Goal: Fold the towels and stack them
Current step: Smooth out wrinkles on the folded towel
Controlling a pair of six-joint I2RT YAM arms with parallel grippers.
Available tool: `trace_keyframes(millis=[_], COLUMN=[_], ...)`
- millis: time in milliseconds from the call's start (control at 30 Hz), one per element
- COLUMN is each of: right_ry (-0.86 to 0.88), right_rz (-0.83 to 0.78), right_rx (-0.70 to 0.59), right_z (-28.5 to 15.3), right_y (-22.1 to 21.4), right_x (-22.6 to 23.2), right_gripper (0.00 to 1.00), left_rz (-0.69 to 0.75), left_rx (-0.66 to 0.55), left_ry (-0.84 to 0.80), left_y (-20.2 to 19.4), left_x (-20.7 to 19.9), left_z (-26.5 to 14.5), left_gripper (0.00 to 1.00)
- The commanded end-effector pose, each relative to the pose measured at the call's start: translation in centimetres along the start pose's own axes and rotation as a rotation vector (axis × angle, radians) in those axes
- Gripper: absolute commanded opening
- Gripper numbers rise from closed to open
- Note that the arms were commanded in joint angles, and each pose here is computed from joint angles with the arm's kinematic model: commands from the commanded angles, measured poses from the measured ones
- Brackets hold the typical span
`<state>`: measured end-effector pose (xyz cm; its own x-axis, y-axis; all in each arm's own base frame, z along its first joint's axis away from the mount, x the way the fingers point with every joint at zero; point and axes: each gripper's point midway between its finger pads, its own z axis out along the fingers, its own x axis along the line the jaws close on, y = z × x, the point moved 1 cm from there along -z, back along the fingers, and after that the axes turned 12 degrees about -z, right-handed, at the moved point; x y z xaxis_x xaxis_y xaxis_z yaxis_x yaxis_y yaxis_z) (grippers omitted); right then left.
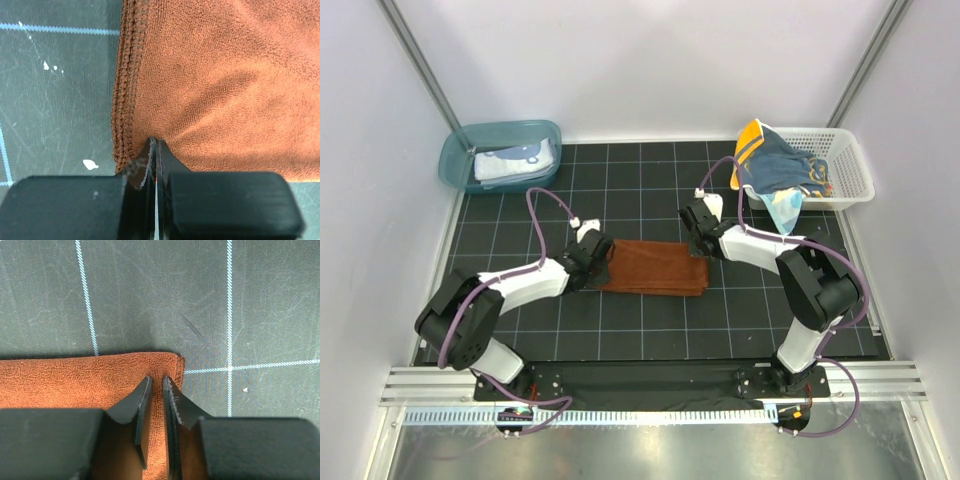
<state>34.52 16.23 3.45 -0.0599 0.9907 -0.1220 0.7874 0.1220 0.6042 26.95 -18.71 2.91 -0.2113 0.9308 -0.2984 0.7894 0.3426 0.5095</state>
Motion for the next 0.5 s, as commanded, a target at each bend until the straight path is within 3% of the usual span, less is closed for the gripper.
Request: trace_keyframes(millis=[0, 367, 467], right_ry=[-0.081, -0.052, -0.020], right_rz=[0.003, 0.024, 0.038], right_rx=[-0.017, -0.037, -0.055], right_z=[0.0, -1.0, -1.9], right_y=[1.0, 1.6, 2.4], right_x=[-1.7, -1.5, -1.2], right_gripper=[0.23, 0.40, 0.47], left_rz=[0.047, 0.040, 0.034], left_rx=[0.080, 0.076, 0.050], left_ry=[0.109, 0.063, 0.032], left_y=[-2.8, -1.8, -0.7], left_x=[3.6, 2.6, 1.6], left_z=[-0.9, -3.1, -3.9], left_gripper=[0.00, 0.00, 0.09])
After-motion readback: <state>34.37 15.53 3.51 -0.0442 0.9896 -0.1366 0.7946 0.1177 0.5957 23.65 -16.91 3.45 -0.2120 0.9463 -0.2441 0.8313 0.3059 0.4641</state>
